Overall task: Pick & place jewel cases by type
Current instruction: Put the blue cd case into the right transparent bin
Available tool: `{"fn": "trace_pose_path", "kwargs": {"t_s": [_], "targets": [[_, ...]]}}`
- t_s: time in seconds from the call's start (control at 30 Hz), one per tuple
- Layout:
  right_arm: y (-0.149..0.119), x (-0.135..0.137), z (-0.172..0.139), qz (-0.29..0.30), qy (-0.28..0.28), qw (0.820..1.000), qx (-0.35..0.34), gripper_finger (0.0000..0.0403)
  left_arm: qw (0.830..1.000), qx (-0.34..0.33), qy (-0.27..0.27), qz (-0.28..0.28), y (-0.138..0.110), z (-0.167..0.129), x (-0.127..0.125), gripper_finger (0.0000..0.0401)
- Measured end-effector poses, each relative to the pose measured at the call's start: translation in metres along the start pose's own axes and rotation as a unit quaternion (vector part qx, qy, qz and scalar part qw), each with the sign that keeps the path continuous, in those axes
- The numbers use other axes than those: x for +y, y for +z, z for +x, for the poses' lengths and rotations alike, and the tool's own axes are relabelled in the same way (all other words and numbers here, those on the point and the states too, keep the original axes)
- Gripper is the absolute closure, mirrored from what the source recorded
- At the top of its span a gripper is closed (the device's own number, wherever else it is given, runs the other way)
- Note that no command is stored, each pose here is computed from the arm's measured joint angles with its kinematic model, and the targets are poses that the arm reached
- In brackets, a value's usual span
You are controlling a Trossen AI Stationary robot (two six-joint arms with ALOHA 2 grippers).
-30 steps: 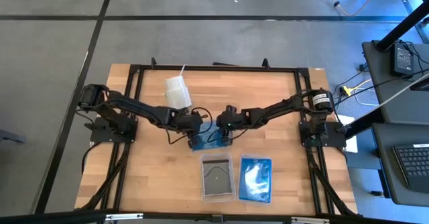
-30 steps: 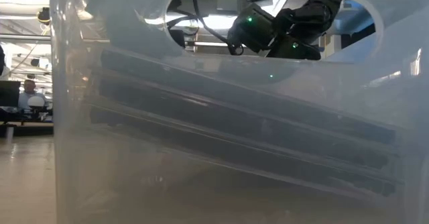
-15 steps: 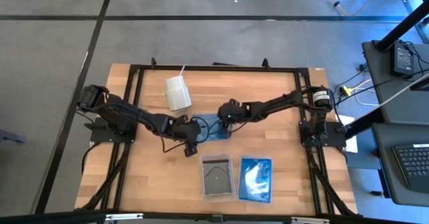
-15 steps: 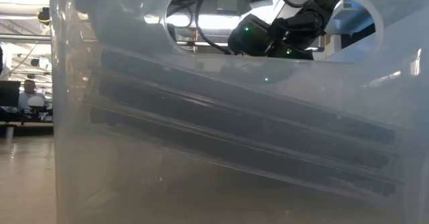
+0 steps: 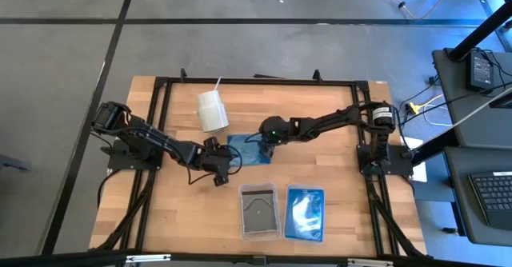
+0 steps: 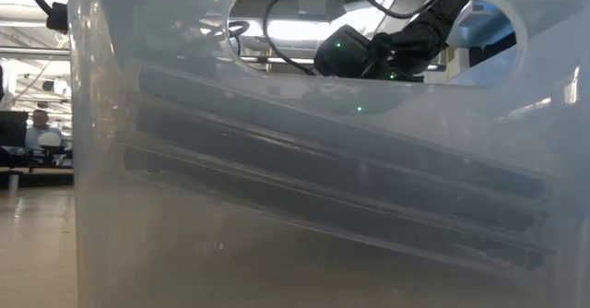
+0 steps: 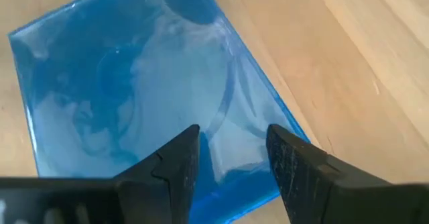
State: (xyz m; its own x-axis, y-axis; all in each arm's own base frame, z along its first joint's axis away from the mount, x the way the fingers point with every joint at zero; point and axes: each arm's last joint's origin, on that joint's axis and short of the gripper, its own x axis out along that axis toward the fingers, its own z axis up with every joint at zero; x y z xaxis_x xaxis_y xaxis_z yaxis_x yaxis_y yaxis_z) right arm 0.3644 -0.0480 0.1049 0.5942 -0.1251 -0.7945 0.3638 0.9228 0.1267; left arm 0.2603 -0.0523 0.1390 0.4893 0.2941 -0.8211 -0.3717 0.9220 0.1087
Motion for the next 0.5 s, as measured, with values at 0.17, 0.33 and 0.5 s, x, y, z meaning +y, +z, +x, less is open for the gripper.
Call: {"fn": "trace_pose_path", "kwargs": {"t_s": [0.17,0.33,0.5], "targets": [[0.008,0.001,-0.022,-0.031,-0.015,0.999,-0.015,0.0223,1.0,0.007,0.001,0.009,-0.004,0.002,0.002,0.0118],[0.023,-0.007,-0.037,-0.047,-0.022,0.997,-0.055,0.0223,0.999,-0.01,0.0,0.05,-0.004,0.0,-0.003,0.0118],[0.028,-0.034,-0.034,-0.02,-0.05,0.997,-0.058,0.0223,0.988,-0.063,0.023,0.138,-0.002,-0.004,-0.016,0.0118]]}}
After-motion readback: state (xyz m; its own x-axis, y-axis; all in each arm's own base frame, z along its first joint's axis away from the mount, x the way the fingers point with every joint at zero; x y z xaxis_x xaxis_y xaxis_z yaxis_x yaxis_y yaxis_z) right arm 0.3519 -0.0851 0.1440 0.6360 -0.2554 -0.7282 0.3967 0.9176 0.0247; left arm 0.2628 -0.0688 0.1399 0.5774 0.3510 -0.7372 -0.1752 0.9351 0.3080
